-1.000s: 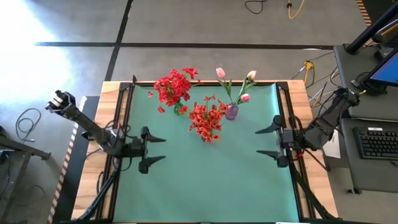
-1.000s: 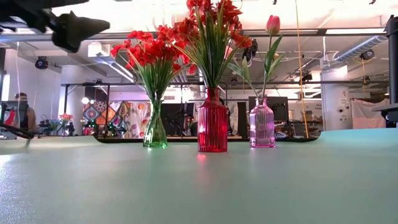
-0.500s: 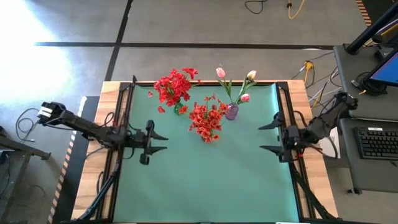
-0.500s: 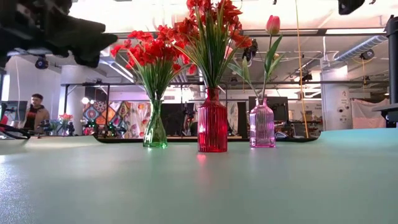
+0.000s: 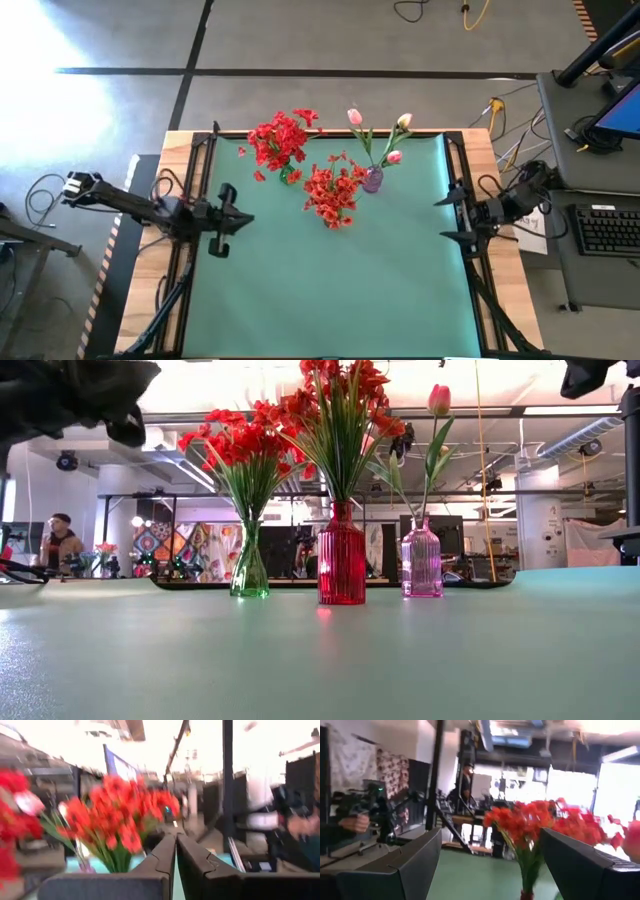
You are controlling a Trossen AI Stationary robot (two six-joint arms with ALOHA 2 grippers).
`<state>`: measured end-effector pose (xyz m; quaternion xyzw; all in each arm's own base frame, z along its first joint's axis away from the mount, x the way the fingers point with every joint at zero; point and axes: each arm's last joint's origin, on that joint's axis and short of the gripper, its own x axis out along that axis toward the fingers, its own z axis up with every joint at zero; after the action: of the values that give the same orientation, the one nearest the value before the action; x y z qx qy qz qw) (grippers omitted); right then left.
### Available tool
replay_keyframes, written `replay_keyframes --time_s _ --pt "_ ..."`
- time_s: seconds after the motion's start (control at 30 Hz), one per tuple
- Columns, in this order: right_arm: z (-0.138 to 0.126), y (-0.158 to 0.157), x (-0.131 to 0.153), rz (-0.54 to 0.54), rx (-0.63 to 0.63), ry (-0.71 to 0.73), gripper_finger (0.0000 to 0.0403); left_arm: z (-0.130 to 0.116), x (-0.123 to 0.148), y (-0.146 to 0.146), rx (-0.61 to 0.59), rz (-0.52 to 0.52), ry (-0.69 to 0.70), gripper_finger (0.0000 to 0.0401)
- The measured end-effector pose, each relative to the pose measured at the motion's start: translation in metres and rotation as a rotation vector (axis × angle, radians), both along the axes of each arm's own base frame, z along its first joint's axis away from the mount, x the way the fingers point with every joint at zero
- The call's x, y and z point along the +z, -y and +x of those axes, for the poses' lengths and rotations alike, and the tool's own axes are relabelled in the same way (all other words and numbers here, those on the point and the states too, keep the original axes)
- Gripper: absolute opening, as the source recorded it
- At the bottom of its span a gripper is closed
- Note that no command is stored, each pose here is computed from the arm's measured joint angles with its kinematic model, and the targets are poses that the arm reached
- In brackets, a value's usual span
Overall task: Sort flowers into vase by color
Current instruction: Return to Home Position
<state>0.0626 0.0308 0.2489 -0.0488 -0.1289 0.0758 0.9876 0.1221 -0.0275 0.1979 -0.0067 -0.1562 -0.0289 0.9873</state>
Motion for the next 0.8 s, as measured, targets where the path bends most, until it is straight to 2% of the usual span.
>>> replay_keyframes --time_s 0.2,0.3,0.4,0.47,0.63,0.8 --pt "0.003 -0.005 -0.008 -0.082 0.073 0.021 0.0325 -0.011 0.009 -0.004 0.066 0.058 0.091 0.0001" --pt "0.007 -0.01 -0.019 -0.097 0.115 0.018 0.0325 -0.013 0.005 -0.005 0.068 0.089 0.039 0.0" --pt "0.011 -0.012 -0.033 -0.093 0.09 0.001 0.0325 -0.013 -0.004 -0.005 0.062 0.107 -0.049 0.0" --pt "0.015 -0.014 -0.045 -0.097 0.073 -0.002 0.0325 -0.013 -0.01 -0.005 0.051 0.084 -0.116 0.0" --pt "0.019 -0.017 -0.063 -0.124 0.075 -0.03 0.0325 -0.012 -0.017 -0.008 0.122 -0.074 -0.195 0.0" --pt "0.019 -0.017 -0.064 -0.062 0.09 -0.06 0.0325 -0.012 -0.018 -0.01 0.186 -0.066 -0.207 0.0"
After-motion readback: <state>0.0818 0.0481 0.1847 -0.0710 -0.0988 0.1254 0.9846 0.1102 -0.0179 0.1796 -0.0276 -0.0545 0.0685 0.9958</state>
